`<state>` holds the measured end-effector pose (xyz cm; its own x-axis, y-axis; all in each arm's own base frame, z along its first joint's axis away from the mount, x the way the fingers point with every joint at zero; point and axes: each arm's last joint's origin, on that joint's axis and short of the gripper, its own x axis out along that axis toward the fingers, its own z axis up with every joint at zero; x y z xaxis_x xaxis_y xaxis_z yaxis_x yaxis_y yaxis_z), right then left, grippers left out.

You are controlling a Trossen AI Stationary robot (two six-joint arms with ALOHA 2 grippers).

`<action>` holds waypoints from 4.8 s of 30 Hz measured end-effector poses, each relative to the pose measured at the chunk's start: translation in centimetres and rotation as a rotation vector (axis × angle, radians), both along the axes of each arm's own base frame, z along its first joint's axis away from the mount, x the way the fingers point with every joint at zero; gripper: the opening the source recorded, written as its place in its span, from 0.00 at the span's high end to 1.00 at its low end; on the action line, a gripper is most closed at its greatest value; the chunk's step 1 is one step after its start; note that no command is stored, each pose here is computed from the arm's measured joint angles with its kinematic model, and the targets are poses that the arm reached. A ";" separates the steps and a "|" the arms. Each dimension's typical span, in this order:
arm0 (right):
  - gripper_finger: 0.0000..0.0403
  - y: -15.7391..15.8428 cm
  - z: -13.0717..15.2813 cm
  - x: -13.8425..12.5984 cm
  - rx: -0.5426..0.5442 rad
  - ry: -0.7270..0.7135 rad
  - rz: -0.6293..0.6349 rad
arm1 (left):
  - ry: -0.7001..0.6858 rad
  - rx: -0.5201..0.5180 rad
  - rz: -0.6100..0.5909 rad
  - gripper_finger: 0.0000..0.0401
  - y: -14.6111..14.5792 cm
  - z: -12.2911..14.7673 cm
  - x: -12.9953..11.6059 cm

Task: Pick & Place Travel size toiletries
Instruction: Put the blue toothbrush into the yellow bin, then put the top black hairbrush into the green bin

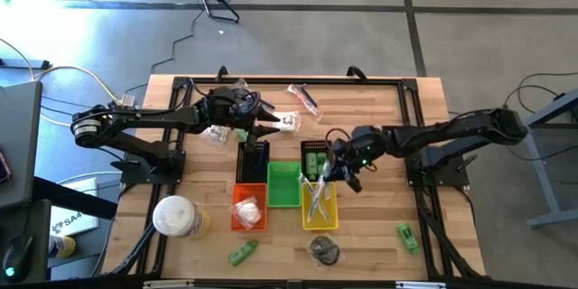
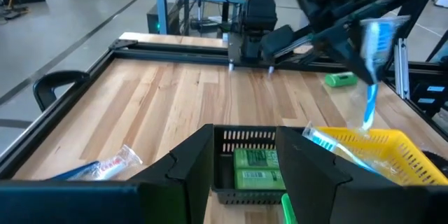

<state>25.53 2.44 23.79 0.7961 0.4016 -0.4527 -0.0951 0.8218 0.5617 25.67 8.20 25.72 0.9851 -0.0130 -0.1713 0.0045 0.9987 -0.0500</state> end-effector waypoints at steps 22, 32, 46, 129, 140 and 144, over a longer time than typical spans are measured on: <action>0.96 5.4 -4.3 2.9 0.084 0.082 0.016 | 0.093 -0.054 0.005 0.62 -0.1 -0.9 -0.2; 0.96 6.8 -5.5 3.9 0.074 0.018 0.010 | 0.113 -0.062 0.005 0.62 -0.1 -1.1 -0.3; 0.84 6.5 -6.9 3.1 0.055 0.200 -0.073 | 0.127 -0.067 0.005 0.62 -0.1 -1.2 -0.3; 0.79 -10.2 2.8 -5.1 -0.679 0.001 -0.490 | 0.216 -0.166 0.891 0.62 5.9 -3.5 -2.3; 0.79 -10.3 3.1 -4.9 -0.683 -0.036 -0.503 | 0.204 -0.263 0.915 0.62 7.0 -3.8 -2.7; 0.79 -10.3 3.2 -4.9 -0.690 -0.051 -0.505 | 0.298 -0.272 0.921 0.62 7.7 -2.9 -1.5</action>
<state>20.66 -7.84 27.01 0.8317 -0.3584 -0.4240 0.3624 0.9291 -0.0744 24.13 15.91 22.82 0.5486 0.6569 -0.5172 -0.8139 0.5612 -0.1504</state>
